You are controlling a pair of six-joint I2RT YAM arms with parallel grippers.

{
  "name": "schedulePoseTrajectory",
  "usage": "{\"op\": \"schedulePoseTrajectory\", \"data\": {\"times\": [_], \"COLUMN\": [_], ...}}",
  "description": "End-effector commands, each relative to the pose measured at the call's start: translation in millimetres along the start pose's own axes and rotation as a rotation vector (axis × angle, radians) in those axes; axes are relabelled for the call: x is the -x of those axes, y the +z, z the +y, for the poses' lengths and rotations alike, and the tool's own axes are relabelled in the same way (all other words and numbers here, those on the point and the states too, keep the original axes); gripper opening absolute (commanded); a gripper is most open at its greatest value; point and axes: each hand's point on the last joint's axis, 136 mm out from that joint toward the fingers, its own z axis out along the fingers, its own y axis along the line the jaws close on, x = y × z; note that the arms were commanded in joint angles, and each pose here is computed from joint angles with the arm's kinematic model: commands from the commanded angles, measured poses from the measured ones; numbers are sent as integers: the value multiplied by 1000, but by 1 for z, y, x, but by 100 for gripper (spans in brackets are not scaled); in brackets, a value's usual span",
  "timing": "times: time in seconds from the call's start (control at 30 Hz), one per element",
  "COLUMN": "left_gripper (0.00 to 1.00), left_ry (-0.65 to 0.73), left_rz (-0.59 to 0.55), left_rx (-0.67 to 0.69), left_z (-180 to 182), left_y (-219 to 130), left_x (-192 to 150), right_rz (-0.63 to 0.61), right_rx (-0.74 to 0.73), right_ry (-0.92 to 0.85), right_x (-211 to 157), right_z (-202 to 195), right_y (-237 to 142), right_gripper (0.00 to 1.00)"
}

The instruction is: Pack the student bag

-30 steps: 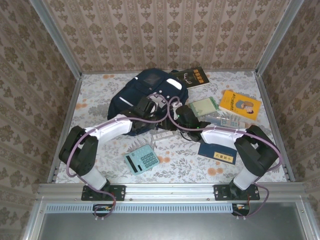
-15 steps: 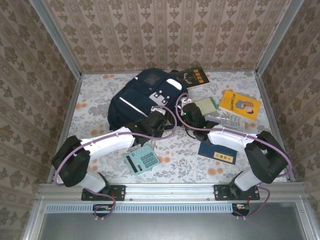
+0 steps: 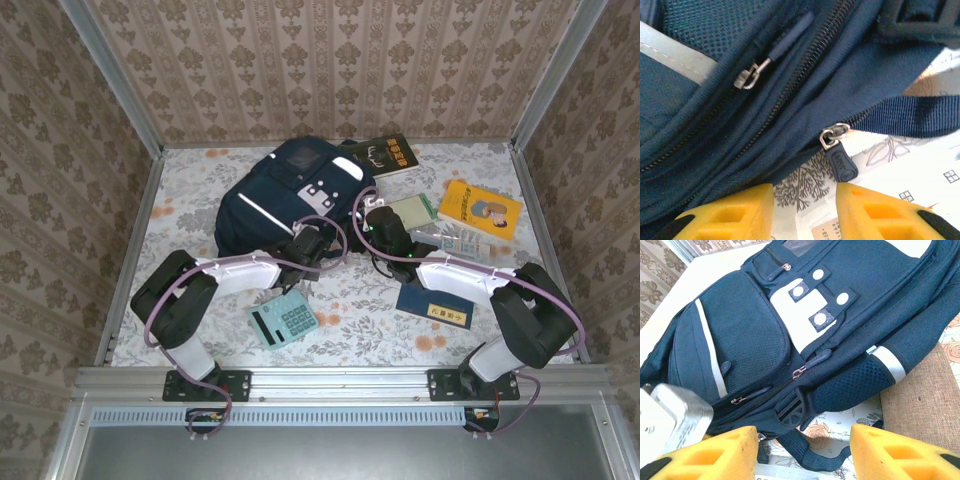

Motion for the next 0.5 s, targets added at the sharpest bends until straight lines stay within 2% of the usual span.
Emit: {"op": "schedulePoseTrajectory", "data": {"times": [0.0,0.17,0.23,0.47], "left_gripper": [38,39,43,43], "left_ry": [-45,-64,-52,-31], "left_rz": [-4,-9,-12,-15], "left_rx": [-47,-47,-59,-64], "left_z": [0,16,17,14], "left_y": [9,16,19,20], "left_x": [7,28,34,37], "right_rz": [0,19,25,32], "right_rx": [-15,-7,-8,-5], "right_ry": [17,18,18,21], "right_x": [-1,-5,-7,-9], "right_z": [-5,-3,-3,-3], "right_y": [-1,5,6,8], "right_gripper": [53,53,53,53]}}
